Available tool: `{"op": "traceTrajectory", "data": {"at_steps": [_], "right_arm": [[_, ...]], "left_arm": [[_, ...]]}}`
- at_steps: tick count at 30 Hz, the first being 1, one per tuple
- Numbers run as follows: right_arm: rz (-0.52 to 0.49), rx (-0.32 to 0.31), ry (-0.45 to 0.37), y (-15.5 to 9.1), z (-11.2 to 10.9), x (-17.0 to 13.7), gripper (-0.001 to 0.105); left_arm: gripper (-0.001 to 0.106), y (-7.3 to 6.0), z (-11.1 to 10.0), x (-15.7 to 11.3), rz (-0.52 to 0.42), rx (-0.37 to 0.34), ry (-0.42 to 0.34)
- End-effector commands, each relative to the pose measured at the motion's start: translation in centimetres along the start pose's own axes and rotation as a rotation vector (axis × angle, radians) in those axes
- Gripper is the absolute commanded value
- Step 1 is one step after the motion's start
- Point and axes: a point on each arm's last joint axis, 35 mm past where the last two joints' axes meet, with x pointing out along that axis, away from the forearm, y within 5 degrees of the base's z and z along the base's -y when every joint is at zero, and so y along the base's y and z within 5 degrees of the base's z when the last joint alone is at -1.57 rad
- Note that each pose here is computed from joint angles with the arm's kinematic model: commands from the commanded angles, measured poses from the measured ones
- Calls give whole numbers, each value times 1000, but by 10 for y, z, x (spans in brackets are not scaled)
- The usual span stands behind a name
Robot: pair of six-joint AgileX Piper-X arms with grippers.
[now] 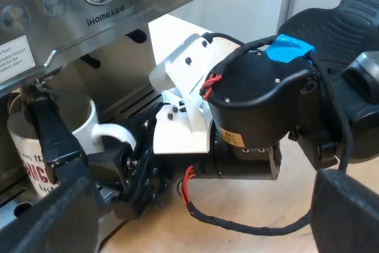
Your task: Place mug into machine
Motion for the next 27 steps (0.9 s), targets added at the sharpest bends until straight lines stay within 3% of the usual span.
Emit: {"op": "traceTrajectory", "data": {"at_steps": [1,11,18,27], "right_arm": [[-30,14,-31,-5,5,3,56],[14,-12,-59,-4,8,3,56],[112,-22,-135,-3,16,3,56],[98,-37,-140,-3,21,0,56]], "left_arm": [[79,-1,2,-2,-5,2,-8],[79,-1,2,-2,-5,2,-8],[79,-1,2,-2,-5,2,-8],[79,-1,2,-2,-5,2,-8]]}}
